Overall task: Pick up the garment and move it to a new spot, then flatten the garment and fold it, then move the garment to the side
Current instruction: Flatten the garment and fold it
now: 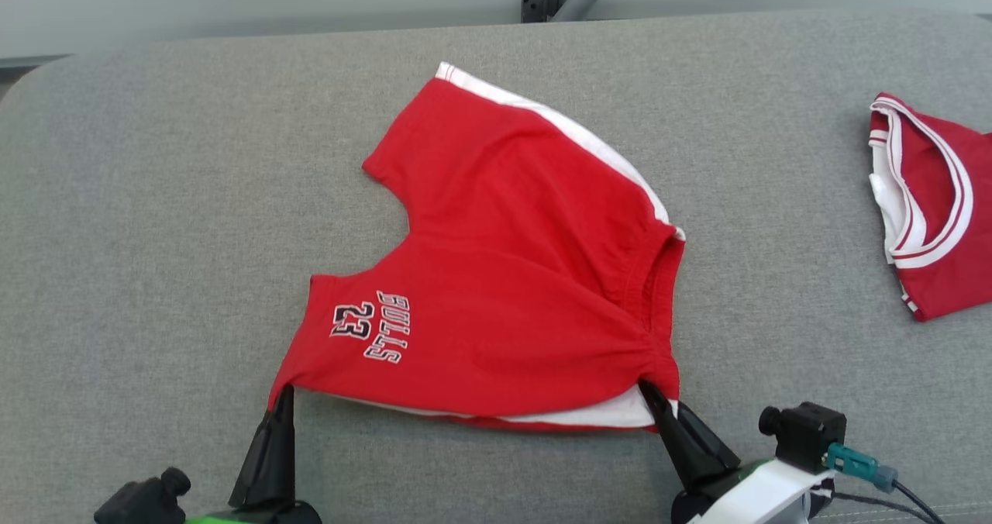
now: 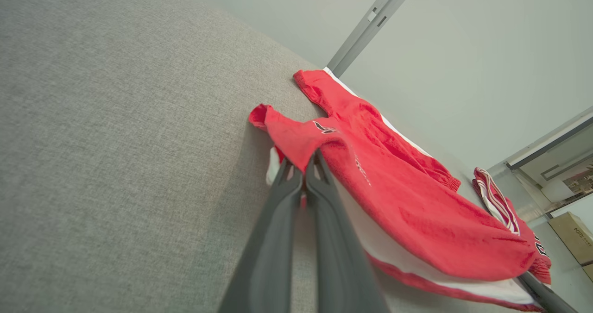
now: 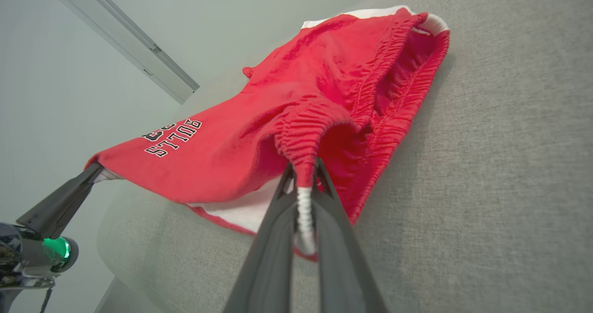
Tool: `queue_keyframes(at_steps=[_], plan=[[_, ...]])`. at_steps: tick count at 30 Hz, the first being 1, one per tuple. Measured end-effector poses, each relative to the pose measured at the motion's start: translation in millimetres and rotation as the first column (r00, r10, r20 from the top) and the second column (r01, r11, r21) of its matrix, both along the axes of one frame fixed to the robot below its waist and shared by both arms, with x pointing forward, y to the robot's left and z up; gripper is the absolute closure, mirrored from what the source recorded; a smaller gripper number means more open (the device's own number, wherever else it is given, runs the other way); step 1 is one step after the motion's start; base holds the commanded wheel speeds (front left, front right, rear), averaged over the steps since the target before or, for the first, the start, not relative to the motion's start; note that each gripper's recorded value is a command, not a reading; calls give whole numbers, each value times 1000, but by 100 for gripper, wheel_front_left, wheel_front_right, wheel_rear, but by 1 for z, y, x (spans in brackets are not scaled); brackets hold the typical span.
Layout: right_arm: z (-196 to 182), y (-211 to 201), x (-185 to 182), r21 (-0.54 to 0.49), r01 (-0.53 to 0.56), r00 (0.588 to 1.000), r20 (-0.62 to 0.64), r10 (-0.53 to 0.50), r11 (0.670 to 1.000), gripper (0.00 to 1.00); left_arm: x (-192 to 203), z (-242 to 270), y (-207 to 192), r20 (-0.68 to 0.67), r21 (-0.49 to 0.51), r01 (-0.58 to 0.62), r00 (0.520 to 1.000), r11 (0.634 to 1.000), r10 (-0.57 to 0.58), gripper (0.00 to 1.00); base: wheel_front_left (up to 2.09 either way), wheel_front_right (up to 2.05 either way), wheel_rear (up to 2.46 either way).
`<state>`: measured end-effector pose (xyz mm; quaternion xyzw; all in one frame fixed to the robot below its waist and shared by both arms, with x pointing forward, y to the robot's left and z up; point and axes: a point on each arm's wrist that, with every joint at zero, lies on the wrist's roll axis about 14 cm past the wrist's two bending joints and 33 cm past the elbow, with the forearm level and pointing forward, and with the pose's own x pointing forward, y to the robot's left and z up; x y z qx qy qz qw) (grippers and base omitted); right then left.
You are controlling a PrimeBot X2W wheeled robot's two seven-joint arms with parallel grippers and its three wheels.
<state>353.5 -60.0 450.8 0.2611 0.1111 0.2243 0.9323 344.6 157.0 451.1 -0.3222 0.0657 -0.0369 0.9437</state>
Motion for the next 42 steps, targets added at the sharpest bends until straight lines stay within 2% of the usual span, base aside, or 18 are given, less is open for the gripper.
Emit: queue_keyframes(at_steps=[10, 17, 23, 24, 30, 35, 42], plan=[[-5, 5, -45, -5, -48, 996, -78, 47, 999, 100, -35, 1, 11, -16, -9, -41, 999, 999, 41, 100, 0, 0, 0], [0, 7, -48, 9, -50, 996, -77, 51, 999, 100, -32, 5, 11, -4, 5, -23, 1000, 1000, 23, 100, 0, 0, 0], [7, 8, -33, 41, -15, 999, -39, 16, 999, 100, 2, 19, 9, 56, 42, 13, 998, 999, -16, 100, 0, 0, 0], [11, 8, -24, 50, 1, 1000, -19, 0, 999, 100, 20, 28, 6, 91, 72, 34, 995, 997, -41, 100, 0, 0, 0], [20, 4, 5, 105, 63, 998, 9, -64, 992, 100, 78, 51, -7, 153, 112, 82, 983, 990, -99, 100, 0, 0, 0], [15, -3, 27, 143, 130, 991, -10, -130, 981, 100, 121, 54, -21, 157, 137, 112, 979, 984, -133, 100, 0, 0, 0], [-8, -13, 64, 171, 224, 974, -75, -214, 959, 100, 185, 24, -49, 82, 186, 167, 979, 968, -184, 100, 0, 0, 0]])
